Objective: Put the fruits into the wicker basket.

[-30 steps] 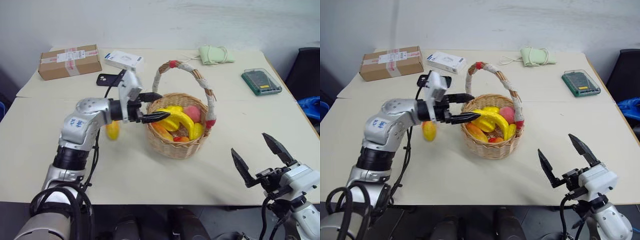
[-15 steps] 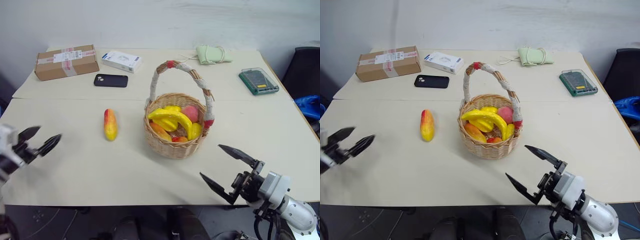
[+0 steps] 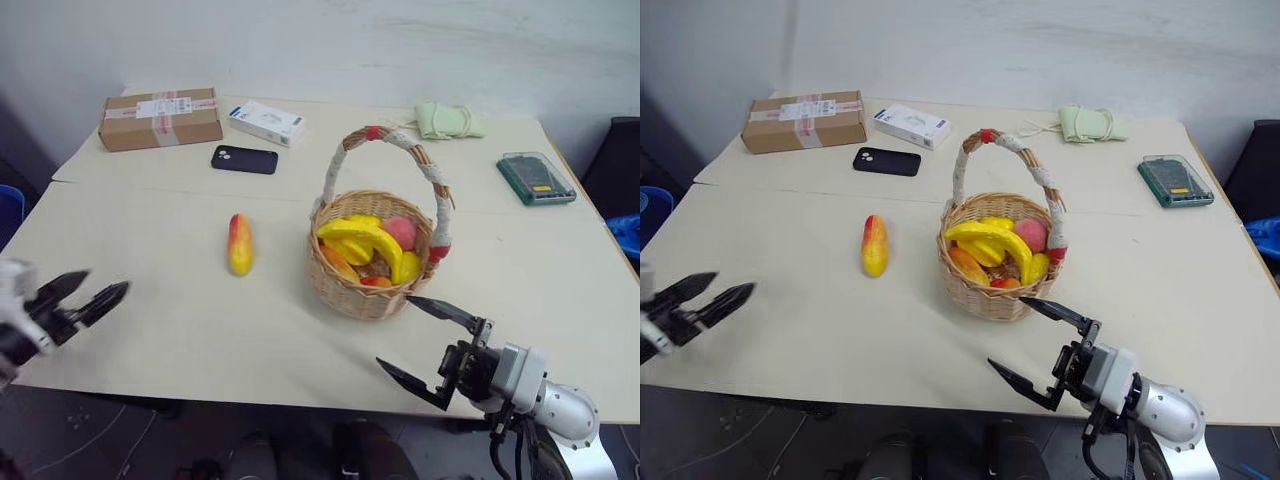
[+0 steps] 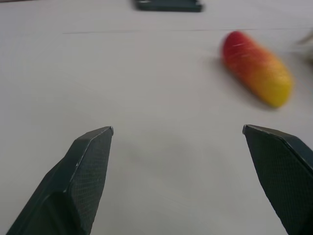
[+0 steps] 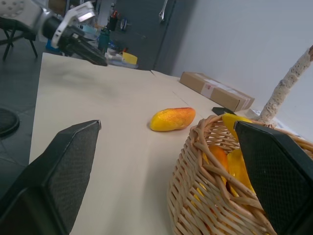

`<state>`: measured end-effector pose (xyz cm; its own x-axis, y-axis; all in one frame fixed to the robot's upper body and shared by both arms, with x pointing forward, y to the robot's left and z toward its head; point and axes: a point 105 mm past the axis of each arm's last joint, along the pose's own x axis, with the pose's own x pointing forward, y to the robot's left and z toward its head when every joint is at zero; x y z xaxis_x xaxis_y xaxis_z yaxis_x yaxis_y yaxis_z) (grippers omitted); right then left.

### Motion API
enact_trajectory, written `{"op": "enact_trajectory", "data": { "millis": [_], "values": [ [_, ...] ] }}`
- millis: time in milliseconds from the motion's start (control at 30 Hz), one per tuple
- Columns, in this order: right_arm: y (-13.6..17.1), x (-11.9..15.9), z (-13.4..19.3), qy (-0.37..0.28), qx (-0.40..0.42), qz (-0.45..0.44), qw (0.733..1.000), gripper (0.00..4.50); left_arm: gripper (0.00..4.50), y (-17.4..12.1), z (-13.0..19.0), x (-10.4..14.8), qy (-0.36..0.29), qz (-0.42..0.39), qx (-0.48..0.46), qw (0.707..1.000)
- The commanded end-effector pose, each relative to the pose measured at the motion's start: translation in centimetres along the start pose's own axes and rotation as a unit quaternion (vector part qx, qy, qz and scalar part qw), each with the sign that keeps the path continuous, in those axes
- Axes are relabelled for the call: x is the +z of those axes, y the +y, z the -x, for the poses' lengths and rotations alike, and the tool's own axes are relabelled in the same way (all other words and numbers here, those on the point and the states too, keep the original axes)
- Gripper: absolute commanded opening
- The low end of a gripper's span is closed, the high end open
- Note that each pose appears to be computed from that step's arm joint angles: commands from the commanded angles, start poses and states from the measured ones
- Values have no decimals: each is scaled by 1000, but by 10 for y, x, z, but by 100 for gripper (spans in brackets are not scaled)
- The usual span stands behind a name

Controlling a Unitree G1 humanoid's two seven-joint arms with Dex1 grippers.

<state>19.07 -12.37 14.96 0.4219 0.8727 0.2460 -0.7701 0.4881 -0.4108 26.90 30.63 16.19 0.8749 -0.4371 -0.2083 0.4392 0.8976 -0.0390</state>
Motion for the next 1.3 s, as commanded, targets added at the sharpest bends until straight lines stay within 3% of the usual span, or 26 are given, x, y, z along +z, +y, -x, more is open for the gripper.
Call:
{"op": "enact_trajectory", "data": {
  "millis": [33,167,300,567,667,800,833,900,1000,1067,1133,1300],
  "values": [
    [1,2,2,-8,-20,6,1000,450,448,-16,-33,18,-17,16,-18,1000],
    [-2,-1,1,-2,-53,25,998,450,448,-12,-76,24,3,44,47,998],
    [-4,2,-3,-2,-60,23,998,450,448,-34,-109,14,43,66,6,997],
    [-11,9,-12,-7,-80,37,996,450,448,-40,-137,-10,96,42,3,994],
    [-14,11,-13,-5,-91,40,995,450,390,-39,-139,-17,103,28,0,994],
    [-21,17,-15,-19,-124,26,992,450,270,-35,-140,-13,81,15,6,997],
    [-24,19,-16,-26,-136,18,990,450,225,-37,-139,-9,66,14,-2,998],
    [-28,21,-18,-32,-148,13,988,450,189,-45,-135,6,22,12,-35,999],
    [-35,24,-16,-32,-162,19,986,450,188,-64,-112,53,-98,-9,-132,986],
    [-37,26,-13,-29,-169,20,985,450,188,-76,-90,77,-142,-50,-205,967],
    [-37,27,-11,-25,-171,22,985,450,188,-86,-78,85,-124,-66,-268,953],
    [-39,27,3,-3,-200,31,979,450,188,-141,-75,109,-93,-169,-447,873]
  ]
}}
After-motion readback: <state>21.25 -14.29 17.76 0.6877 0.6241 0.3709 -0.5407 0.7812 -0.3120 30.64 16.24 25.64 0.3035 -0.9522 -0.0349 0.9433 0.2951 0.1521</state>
